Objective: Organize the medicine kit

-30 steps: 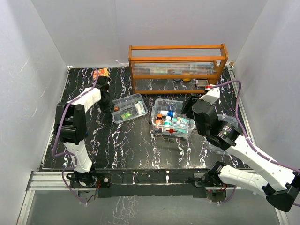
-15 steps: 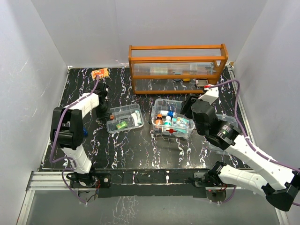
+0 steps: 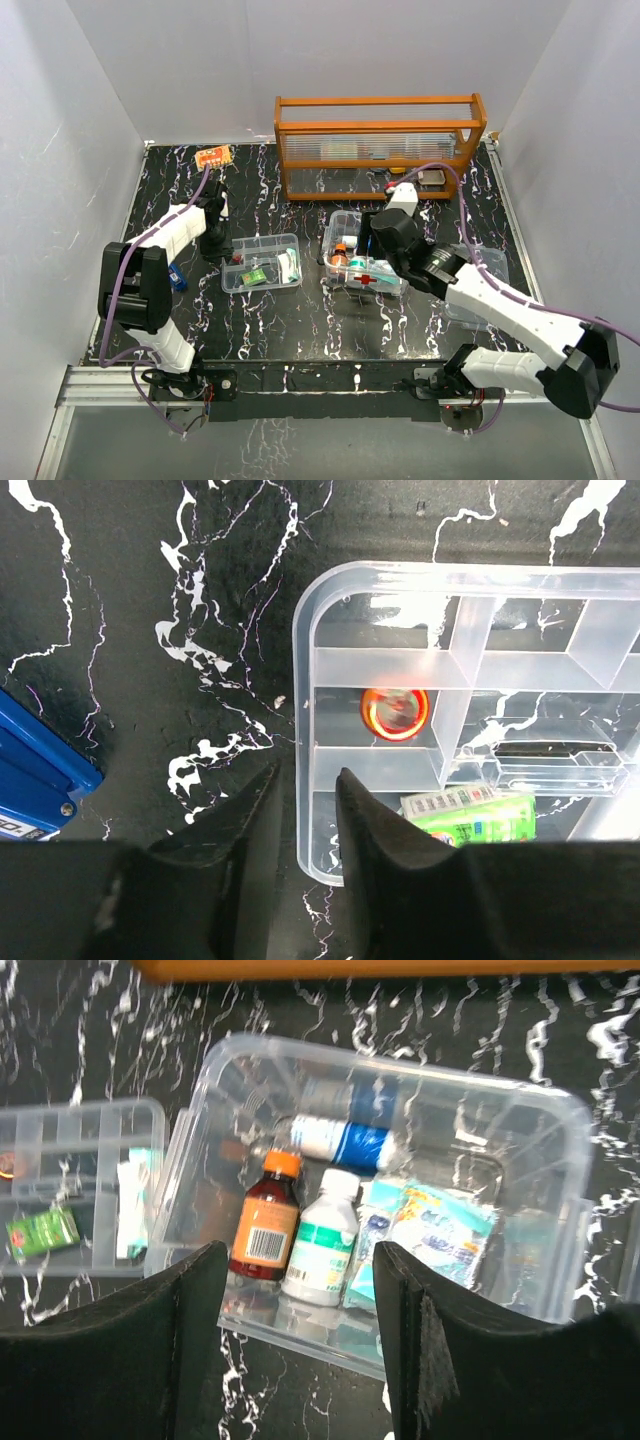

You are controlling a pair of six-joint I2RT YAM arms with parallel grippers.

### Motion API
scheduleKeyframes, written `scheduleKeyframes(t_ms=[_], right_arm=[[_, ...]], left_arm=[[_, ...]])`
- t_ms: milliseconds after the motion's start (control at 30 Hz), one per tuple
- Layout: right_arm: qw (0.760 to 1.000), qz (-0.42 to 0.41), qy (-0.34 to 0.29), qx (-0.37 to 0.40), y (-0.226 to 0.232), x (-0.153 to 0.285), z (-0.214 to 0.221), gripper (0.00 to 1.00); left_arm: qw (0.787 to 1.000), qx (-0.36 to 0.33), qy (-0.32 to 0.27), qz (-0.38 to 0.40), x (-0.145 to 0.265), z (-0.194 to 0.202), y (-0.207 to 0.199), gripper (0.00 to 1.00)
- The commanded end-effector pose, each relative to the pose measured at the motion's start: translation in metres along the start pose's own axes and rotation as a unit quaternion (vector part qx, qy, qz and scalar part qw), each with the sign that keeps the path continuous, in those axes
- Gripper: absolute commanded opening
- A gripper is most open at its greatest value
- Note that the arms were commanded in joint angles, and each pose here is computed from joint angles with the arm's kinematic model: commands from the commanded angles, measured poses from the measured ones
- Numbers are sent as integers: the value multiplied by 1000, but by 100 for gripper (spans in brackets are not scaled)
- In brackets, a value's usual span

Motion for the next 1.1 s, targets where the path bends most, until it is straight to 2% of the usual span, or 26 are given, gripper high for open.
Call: scheduleKeyframes(t_ms=[0,167,367,633,967,1067], right_arm=[[996,-80,25,31,22,-6,-9,59],[989,-112,69,65,28,-13,3,61],[972,-163,125,116,34,-17,14,62],[959,-211,154,105,52,-29,26,60],[962,-219,154,47,71,-41,33,51],[963,-220,153,32,78,-44,35,48]], left_arm=[[1000,4,-5,4,12,2,3,31],[1000,13,-9,-5,15,0,4,43],[1000,26,-13,-3,17,2,3,46],[999,43,-9,-12,11,5,4,39],[998,55,-11,-19,3,-4,5,29],[999,45,-3,-22,-1,-6,5,23]])
Point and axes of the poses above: each gripper's point midway between its finger pads, its own x axis back along the fingers, its own y axis along the line the jaws close on, z = x × y, the point moved 10 cm from there along x, back along the fingers, and after that the axes turned 1 degree about -x, right-handed, at the moved point
